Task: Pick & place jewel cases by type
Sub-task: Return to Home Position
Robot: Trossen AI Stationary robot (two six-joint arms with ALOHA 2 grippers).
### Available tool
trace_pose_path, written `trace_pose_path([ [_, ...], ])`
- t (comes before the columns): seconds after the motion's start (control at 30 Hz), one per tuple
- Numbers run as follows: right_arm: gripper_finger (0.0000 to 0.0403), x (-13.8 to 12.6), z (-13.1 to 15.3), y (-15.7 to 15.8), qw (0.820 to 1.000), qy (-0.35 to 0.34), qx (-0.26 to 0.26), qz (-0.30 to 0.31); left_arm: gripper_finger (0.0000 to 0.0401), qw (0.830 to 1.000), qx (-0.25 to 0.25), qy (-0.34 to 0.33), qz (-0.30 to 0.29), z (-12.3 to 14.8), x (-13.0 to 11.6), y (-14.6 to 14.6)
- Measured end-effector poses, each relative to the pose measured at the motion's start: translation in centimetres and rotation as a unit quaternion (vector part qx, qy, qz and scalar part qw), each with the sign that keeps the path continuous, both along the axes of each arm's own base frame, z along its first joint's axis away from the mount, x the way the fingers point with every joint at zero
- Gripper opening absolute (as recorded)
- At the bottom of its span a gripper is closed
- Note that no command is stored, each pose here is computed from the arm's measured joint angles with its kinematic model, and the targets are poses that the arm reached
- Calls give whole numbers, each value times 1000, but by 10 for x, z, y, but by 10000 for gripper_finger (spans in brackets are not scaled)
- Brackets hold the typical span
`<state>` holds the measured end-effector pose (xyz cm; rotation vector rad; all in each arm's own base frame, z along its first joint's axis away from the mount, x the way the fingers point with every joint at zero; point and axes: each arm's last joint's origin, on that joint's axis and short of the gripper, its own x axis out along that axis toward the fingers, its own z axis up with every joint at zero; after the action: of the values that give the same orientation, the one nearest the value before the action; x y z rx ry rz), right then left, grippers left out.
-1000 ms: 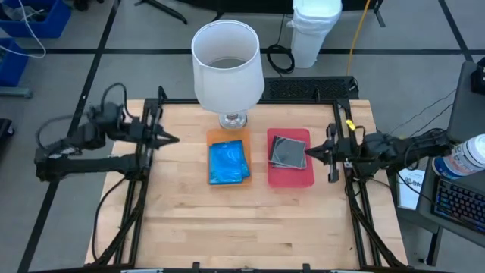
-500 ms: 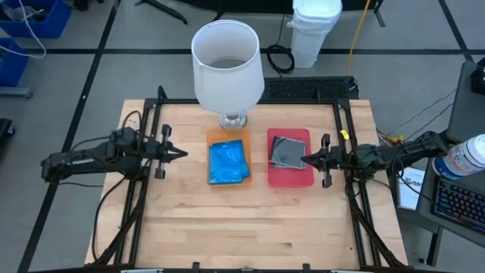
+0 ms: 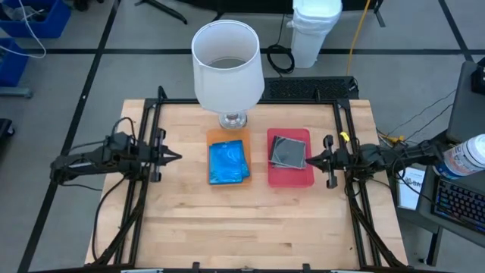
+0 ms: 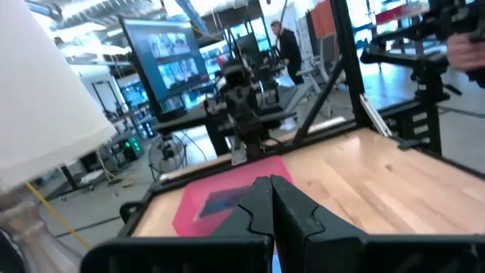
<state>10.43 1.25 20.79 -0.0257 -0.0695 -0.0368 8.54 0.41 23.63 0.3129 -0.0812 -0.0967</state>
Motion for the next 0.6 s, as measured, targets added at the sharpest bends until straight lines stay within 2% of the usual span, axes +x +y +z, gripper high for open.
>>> trace_pose_path([
  [0.1, 0, -2, -3, -3, 1000, 11, -9, 3, 1, 1000, -4, 9, 0, -12, 6, 1],
  [0.27, 0, -2, -4, -5, 1000, 9, 18, 3, 1, 1000, -7, 8, 0, -33, 13, 2],
  [0.47, 0, 2, -30, -10, 999, 34, 33, -20, 0, 1000, -10, 20, 0, -47, 16, 2],
  [0.6, 0, 2, -30, -16, 998, -2, 36, -43, 1, 1000, -11, 24, 0, -49, 16, 2],
])
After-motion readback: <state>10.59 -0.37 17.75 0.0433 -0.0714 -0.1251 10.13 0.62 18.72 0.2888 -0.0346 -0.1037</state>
